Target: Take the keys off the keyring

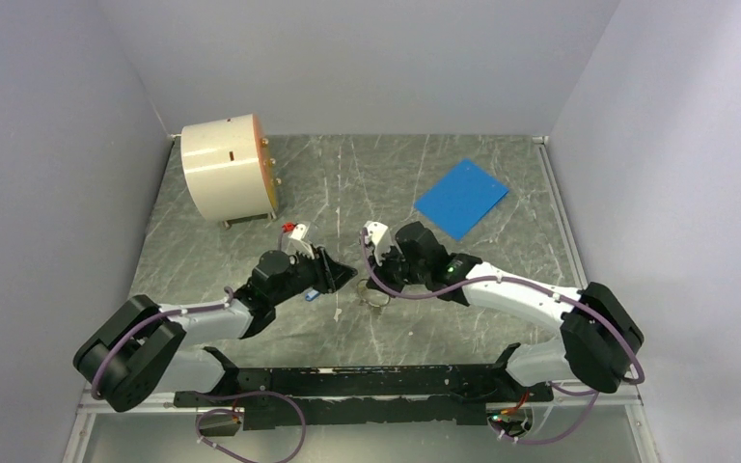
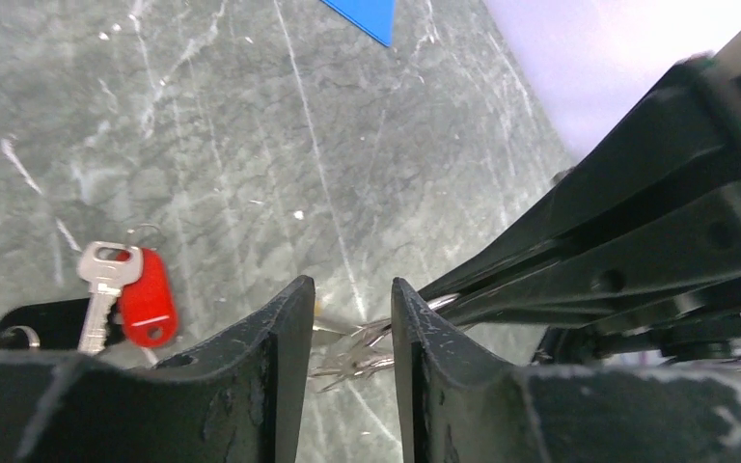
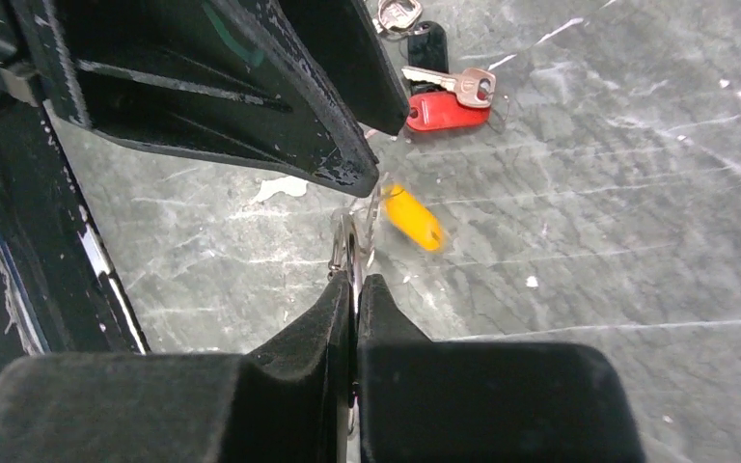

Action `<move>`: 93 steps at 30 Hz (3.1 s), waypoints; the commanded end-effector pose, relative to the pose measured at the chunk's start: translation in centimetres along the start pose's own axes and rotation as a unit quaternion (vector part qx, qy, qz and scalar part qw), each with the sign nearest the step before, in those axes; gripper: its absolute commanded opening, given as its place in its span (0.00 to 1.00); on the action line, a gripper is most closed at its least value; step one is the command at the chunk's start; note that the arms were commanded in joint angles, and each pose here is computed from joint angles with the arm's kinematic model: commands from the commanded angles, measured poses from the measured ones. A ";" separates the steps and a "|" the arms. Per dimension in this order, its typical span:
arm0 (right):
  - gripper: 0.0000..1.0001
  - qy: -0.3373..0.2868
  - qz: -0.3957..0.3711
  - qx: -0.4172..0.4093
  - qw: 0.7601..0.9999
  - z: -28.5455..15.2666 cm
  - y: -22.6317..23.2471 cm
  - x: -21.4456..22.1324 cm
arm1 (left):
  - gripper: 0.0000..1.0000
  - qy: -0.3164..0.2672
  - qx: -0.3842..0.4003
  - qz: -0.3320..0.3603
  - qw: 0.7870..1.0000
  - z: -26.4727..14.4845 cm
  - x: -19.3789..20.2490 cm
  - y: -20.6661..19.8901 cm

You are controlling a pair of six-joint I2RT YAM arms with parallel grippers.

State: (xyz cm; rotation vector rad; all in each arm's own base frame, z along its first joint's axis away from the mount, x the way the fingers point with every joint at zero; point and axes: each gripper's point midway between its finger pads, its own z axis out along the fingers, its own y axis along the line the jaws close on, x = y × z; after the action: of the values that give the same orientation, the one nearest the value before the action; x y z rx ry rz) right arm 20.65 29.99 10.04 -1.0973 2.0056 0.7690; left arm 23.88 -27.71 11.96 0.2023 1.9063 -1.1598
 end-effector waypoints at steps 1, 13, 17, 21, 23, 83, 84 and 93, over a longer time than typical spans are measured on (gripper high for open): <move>0.00 0.043 -0.058 -0.012 0.997 -1.8 0.2 -1.1 | 0.41 -0.035 0.000 0.075 0.997 -0.7 -1.2 0.2; 0.00 0.123 -0.092 0.000 0.988 -4.1 -0.5 -1.5 | 0.45 -0.030 0.034 0.172 0.984 -1.4 -0.6 -0.1; 0.00 0.126 -0.079 0.018 0.989 -3.7 -1.4 -0.8 | 0.45 -0.001 0.040 0.174 0.984 -0.9 0.3 0.0; 0.00 0.128 -0.036 0.040 0.990 -3.0 -3.0 1.2 | 0.47 0.029 0.059 0.162 0.985 -0.1 1.6 -0.2; 0.00 0.127 -0.014 0.047 0.991 -3.0 -3.7 1.9 | 0.47 0.039 0.073 0.161 0.983 0.2 2.2 -0.5; 0.01 0.049 0.045 0.088 0.994 -5.5 -3.8 1.2 | 0.03 0.119 -0.017 0.288 0.950 4.7 6.0 1.5; 0.02 0.046 0.049 0.088 0.994 -5.4 -3.8 1.3 | 0.03 0.111 -0.025 0.296 0.948 4.6 5.5 1.7; 0.07 0.038 0.096 0.071 0.992 -4.6 -2.9 2.8 | 0.03 0.044 -0.034 0.335 0.940 5.1 3.4 2.0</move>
State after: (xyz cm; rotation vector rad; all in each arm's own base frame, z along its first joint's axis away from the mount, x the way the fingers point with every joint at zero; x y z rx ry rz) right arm 20.82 23.26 9.28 -0.9422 2.2362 0.6076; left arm 24.01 -32.07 6.11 0.8390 1.8299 -0.7138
